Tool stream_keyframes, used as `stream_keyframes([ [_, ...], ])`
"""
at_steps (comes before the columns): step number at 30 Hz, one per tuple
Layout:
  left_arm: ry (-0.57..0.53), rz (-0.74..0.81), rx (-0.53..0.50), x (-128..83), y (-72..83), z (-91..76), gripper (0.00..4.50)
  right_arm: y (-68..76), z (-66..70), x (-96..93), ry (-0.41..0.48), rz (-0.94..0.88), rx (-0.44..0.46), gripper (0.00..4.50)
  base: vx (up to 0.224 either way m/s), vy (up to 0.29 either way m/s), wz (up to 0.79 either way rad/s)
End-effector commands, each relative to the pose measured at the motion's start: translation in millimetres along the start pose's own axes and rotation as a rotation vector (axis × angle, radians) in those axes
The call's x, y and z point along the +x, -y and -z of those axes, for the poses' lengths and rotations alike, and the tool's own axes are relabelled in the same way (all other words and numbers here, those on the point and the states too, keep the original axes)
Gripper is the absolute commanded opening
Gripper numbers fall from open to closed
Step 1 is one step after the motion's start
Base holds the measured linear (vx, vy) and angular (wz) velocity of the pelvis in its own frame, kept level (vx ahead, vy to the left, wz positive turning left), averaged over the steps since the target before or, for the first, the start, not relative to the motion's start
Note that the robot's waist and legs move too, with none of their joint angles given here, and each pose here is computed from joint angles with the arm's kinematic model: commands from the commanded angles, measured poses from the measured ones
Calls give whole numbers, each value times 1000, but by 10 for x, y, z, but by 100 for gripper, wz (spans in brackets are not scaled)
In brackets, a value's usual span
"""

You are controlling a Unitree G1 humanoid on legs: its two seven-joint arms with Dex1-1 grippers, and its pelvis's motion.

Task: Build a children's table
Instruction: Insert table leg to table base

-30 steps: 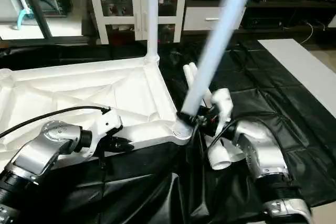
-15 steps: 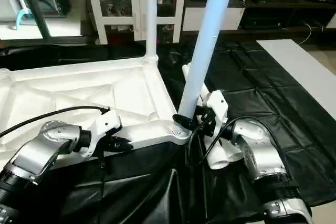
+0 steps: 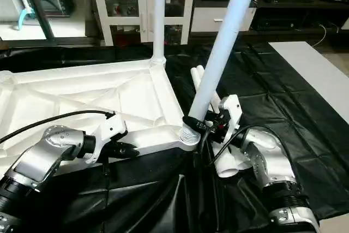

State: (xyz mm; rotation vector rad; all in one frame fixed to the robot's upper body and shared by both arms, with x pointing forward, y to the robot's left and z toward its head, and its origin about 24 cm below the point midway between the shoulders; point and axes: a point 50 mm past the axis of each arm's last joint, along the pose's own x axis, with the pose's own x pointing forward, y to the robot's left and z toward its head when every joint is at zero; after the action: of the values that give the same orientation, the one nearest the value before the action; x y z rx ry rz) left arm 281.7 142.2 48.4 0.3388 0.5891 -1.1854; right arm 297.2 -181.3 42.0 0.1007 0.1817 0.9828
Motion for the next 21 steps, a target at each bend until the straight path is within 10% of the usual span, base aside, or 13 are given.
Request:
stream_keyframes([
  [1, 164, -116, 89, -172, -169, -390, 0, -322, 1153, -398, -557, -8, 287, 184, 0, 0, 0],
  [21, 159, -116, 86, -172, -168, -379, 0, -352, 1115, -343, -557, -23, 212, 184, 0, 0, 0],
])
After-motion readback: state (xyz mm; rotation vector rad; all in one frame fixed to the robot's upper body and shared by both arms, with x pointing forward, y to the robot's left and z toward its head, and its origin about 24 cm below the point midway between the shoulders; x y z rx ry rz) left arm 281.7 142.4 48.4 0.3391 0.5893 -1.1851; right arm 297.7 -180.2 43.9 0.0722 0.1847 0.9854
